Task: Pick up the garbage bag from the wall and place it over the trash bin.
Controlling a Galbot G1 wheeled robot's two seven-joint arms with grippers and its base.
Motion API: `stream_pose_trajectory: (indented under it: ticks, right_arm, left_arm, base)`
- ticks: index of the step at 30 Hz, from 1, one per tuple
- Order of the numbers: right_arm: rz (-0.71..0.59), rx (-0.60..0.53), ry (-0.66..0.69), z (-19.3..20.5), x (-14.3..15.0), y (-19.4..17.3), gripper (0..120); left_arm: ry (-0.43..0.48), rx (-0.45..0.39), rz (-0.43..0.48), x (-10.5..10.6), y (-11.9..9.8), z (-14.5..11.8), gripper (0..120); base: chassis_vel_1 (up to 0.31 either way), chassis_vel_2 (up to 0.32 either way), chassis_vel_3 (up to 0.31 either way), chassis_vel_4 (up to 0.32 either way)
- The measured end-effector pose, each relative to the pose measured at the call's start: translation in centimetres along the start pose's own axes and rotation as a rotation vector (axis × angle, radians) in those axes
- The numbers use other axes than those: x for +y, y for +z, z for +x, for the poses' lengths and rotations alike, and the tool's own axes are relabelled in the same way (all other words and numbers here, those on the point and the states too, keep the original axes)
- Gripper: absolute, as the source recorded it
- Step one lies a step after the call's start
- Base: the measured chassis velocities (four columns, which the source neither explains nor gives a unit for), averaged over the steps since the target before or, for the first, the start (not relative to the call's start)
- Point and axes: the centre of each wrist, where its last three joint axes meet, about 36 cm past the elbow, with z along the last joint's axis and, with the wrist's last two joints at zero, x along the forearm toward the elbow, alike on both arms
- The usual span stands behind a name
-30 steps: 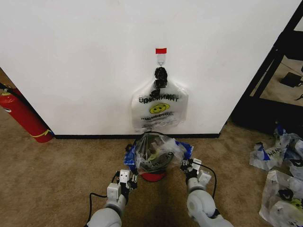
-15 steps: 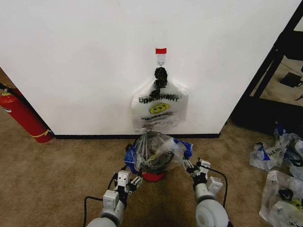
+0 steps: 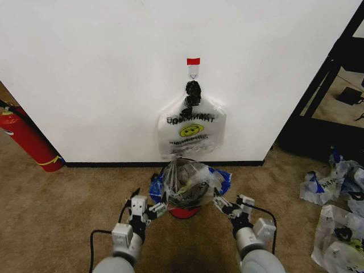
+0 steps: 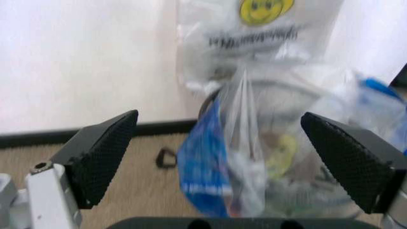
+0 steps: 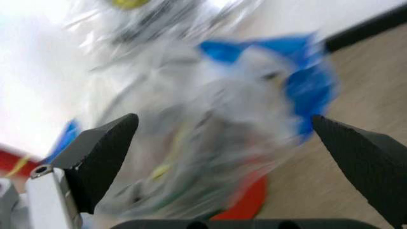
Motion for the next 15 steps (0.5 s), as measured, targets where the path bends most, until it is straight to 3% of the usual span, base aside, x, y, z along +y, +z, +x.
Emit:
stream_pose_trajectory:
  ticks: [5, 10, 15]
  right_arm:
    - [-0.035, 0.127, -0.033, -2.1, 1.2, -1.4, 100]
    - [-0.064, 0.205, 0.067, -6.1, 3.8, -2.3, 100]
    - [-0.061, 0.245, 0.140, -7.0, 4.4, -2.1, 97]
  left_arm:
    - [0.034, -0.032, -0.047, 0.7, -0.5, -1.5, 100]
    - [0.046, -0.044, -0.081, 1.1, -0.5, -3.2, 100]
    - [0.050, -0.040, -0.083, 1.2, -0.3, -3.8, 100]
  base:
    - [0.000, 0.000, 0.000, 0.000]
    - [0.000, 0.000, 0.000, 0.000]
    - [0.000, 0.000, 0.000, 0.000]
